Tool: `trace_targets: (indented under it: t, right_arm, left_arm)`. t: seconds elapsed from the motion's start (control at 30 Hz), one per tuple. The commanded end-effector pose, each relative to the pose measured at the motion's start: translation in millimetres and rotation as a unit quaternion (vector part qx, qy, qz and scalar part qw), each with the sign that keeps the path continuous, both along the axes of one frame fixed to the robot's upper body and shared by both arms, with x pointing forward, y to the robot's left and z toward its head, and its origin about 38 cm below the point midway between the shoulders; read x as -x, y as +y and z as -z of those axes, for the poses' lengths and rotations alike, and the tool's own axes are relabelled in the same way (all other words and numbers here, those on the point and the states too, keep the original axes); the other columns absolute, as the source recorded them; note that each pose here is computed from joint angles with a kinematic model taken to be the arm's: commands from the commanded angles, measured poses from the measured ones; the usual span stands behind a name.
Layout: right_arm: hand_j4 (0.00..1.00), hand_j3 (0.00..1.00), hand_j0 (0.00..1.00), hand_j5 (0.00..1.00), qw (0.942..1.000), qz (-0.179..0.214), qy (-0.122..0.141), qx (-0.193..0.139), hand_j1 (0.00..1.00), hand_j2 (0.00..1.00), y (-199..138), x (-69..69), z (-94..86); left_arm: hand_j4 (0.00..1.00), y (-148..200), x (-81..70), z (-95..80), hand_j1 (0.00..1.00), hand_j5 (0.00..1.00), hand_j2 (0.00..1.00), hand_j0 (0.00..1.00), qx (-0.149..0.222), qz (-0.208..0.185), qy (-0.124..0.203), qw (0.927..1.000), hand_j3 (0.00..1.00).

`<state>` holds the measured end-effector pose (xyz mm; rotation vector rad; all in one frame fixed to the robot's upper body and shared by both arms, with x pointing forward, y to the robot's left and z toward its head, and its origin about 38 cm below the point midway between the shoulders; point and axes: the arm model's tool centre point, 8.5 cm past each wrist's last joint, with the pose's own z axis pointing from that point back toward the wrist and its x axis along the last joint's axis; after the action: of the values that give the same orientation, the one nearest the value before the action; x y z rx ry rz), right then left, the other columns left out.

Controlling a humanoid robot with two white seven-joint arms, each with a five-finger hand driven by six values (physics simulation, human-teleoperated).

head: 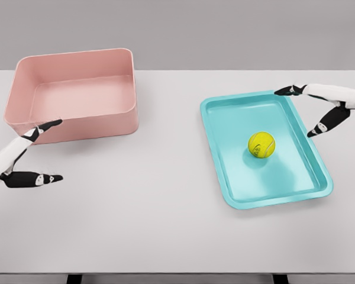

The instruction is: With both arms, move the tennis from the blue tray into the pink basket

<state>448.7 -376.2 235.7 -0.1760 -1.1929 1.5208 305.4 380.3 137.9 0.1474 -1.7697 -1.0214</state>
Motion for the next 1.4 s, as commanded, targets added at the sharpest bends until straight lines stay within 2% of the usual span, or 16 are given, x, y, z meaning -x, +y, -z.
trace_targets:
  t: [0.0,0.17,0.3,0.5,0.6,0.7,0.8,1.0,1.07,1.37]
  right_arm:
    - [0.99,0.99,0.99,0.99,0.9997,0.011,0.013,0.016,0.99,0.99,-4.4,-4.5,16.6]
    - [0.99,0.99,0.99,0.99,0.9994,-0.001,0.029,0.017,0.99,0.99,5.9,-5.4,33.0]
    - [0.99,0.99,0.99,0.99,0.9987,-0.039,0.027,0.016,0.99,0.99,28.2,1.8,33.0]
    - [0.99,0.99,0.99,0.99,0.9966,-0.071,0.037,0.018,0.99,0.99,48.4,9.4,41.4]
    - [0.99,0.99,0.99,0.99,0.9959,-0.076,0.045,0.022,0.99,0.99,50.4,11.9,47.5]
    - [0.99,0.99,0.99,0.99,0.9959,-0.075,0.045,0.021,0.99,0.99,51.3,11.2,47.4]
    - [0.99,0.99,0.99,0.99,0.9956,-0.081,0.046,0.014,0.99,0.99,61.3,7.6,51.3]
    - [0.99,0.99,0.99,0.99,0.9961,-0.072,0.049,0.014,0.99,0.99,60.0,2.1,57.1]
    - [0.99,0.99,0.99,0.99,0.9961,-0.069,0.05,0.023,0.99,0.99,59.9,-1.2,63.0]
    - [0.99,0.99,0.99,0.99,0.9953,-0.073,0.057,0.029,0.99,0.99,62.2,-1.2,71.9]
  left_arm:
    - [1.0,-3.2,8.5,12.9,1.0,1.0,1.0,1.0,0.023,0.003,0.039,0.999,1.0]
    - [1.0,-1.4,25.1,31.8,1.0,1.0,1.0,1.0,0.051,-0.012,0.08,0.9954,1.0]
    - [1.0,-2.1,25.1,33.1,1.0,1.0,1.0,1.0,0.069,-0.02,0.084,0.9939,1.0]
    - [1.0,-6.4,23.7,28.6,1.0,1.0,1.0,1.0,0.081,-0.017,0.079,0.9934,1.0]
    - [1.0,-17.2,26.2,31.4,1.0,1.0,1.0,1.0,0.099,-0.012,0.08,0.9918,1.0]
    - [1.0,-21.6,38.4,39.7,1.0,1.0,1.0,1.0,0.112,-0.016,0.095,0.989,1.0]
    - [1.0,-22.9,42.8,43.7,1.0,1.0,1.0,1.0,0.12,-0.021,0.103,0.9872,1.0]
    - [1.0,-23.0,43.1,44.4,1.0,1.0,1.0,1.0,0.124,-0.023,0.105,0.9865,1.0]
    - [1.0,-23.4,43.1,44.6,1.0,1.0,1.0,1.0,0.124,-0.023,0.105,0.9864,1.0]
    - [1.0,-23.0,42.6,43.8,1.0,1.0,1.0,1.0,0.124,-0.023,0.104,0.9866,1.0]
